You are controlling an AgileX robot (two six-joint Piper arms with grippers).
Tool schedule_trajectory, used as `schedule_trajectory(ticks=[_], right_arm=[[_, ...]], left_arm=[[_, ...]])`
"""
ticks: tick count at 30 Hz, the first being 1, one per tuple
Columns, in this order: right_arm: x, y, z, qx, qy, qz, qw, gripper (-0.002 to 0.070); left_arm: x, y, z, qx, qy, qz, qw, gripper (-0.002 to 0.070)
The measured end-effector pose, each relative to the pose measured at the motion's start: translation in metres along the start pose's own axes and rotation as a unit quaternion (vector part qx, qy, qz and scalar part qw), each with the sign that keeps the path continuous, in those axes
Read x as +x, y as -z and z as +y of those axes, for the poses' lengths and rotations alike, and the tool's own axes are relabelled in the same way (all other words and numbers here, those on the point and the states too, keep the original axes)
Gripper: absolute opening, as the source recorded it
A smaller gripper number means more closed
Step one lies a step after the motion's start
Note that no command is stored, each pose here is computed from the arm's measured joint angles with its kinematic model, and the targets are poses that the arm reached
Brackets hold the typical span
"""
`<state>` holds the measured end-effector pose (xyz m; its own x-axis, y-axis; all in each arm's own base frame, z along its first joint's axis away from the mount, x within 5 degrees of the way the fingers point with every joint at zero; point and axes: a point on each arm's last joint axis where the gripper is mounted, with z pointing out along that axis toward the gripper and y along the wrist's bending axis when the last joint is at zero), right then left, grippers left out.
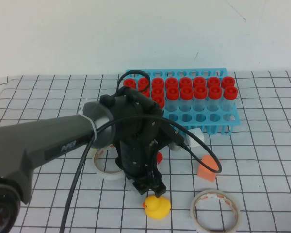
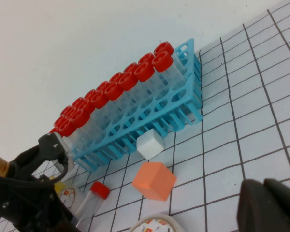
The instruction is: Place the test tubes
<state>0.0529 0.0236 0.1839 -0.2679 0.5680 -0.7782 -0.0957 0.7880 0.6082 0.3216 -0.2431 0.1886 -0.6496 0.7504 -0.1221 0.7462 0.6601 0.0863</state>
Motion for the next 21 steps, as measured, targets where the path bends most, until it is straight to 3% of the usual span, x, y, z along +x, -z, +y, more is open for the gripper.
schedule_trajectory(ticks=[8, 12, 21], right_arm=[[0.0, 0.0, 0.0, 0.0, 0.001, 0.0, 1.0, -0.0001], [0.0, 0.0, 0.0, 0.0, 0.001, 0.0, 1.0, -0.0001], [0.0, 0.0, 0.0, 0.0, 0.001, 0.0, 1.0, -0.0001]], left_arm=[[-0.001, -0.003, 0.0, 0.001, 0.005, 0.008, 1.0, 0.0333], [-0.001, -0.003, -0.002, 0.006, 0.007, 0.008, 1.0, 0.0207], [0.004, 0.016, -0.001, -0.001, 0.014, -0.014, 1.0, 0.0211]])
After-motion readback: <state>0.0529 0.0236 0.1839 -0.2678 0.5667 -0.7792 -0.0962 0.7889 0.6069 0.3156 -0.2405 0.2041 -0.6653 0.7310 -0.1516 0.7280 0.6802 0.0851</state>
